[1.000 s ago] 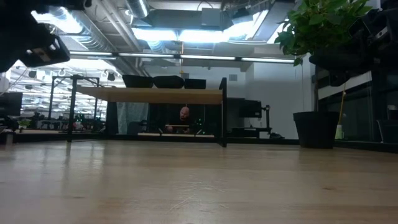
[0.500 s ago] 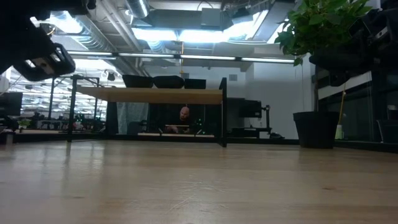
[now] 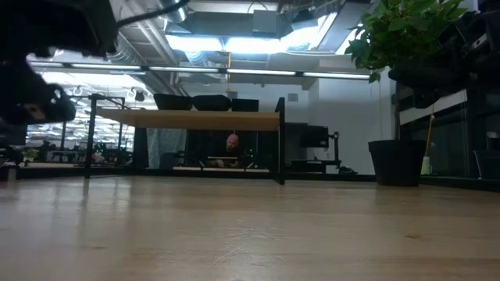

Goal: Pick & Place Mini shaped plates
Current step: Stack the distorted square plate on top of the distorted square plates on the shelf

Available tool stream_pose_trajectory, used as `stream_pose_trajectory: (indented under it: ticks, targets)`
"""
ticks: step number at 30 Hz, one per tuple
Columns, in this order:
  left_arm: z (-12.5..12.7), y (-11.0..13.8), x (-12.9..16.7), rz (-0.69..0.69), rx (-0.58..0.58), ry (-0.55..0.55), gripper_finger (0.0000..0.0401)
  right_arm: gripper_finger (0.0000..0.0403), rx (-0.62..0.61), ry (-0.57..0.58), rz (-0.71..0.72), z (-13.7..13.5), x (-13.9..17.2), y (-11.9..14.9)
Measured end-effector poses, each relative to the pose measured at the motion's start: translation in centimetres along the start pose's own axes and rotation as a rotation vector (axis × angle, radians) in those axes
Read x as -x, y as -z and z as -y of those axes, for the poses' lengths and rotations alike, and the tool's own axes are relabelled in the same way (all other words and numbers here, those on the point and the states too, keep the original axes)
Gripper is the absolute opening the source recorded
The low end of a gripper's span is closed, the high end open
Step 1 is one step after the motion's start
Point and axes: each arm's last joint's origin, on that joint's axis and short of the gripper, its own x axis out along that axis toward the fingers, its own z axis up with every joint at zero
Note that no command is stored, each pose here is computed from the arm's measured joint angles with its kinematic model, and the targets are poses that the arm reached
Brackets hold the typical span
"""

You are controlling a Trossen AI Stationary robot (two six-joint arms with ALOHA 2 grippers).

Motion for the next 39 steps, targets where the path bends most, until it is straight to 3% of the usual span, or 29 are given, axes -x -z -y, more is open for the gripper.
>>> stream_pose_trajectory:
  ticks: [16,28,32,39]
  targets:
    - [-0.5,0.4,-2.5,-0.055,0.047,-0.041,0.0143,0.0103,0.000,0.000,0.000,0.0,0.0,0.0]
    - [-0.5,0.6,-2.7,-0.064,0.049,-0.050,0.0139,0.0103,0.000,0.000,0.000,0.0,0.0,0.0]
    - [-0.6,0.5,-2.7,-0.062,0.050,-0.051,0.0107,0.0103,0.000,0.000,0.000,0.0,0.0,0.0]
    - [-0.7,0.4,-2.7,-0.055,0.054,-0.055,0.0012,0.0103,0.000,0.000,0.000,0.0,0.0,0.0]
